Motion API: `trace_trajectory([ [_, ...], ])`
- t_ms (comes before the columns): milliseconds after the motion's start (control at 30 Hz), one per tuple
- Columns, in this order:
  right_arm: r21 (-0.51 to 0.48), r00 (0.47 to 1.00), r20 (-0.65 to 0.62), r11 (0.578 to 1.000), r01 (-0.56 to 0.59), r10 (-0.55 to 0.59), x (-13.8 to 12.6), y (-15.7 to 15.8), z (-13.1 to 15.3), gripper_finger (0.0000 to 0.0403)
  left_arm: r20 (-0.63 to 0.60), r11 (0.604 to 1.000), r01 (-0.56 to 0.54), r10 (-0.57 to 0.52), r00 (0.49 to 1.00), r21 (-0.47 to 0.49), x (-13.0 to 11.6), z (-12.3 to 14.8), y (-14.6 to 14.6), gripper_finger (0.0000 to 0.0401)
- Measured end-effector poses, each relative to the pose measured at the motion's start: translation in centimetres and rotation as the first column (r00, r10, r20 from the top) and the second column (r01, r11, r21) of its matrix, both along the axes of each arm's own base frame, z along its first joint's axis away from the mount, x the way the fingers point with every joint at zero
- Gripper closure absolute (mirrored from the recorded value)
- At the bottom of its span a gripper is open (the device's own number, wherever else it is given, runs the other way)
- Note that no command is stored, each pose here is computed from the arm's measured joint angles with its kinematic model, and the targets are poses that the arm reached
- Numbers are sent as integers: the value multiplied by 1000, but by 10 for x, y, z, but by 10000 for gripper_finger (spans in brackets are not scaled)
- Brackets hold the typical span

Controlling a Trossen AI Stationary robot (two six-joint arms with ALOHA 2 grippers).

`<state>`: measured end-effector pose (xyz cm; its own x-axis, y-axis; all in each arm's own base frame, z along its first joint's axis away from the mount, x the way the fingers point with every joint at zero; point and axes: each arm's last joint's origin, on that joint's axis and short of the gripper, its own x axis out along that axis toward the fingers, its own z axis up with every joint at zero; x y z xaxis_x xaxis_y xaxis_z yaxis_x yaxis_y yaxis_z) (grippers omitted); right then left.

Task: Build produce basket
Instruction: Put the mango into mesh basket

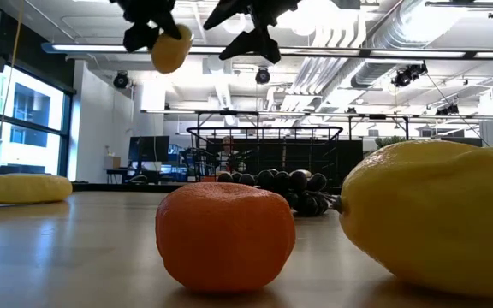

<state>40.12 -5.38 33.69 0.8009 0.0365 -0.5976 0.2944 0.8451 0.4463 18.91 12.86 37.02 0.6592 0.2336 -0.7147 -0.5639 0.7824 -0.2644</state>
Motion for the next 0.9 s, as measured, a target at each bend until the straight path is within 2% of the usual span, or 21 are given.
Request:
trace_trajectory([
  [333,-38,993,119,999,16,-11,7,4,10,148,37,998,58,-58,998,-1,8,2,-9,187],
  [533,-91,980,187,993,79,-60,10,-5,16,148,184,993,114,-108,977,-23,15,11,-7,187],
  [700,-116,969,232,986,118,-88,11,-11,20,148,240,995,95,-88,967,-19,18,16,-6,187],
  [900,-149,967,250,985,92,-53,11,-14,21,148,261,998,69,-65,963,-4,19,18,-4,187],
])
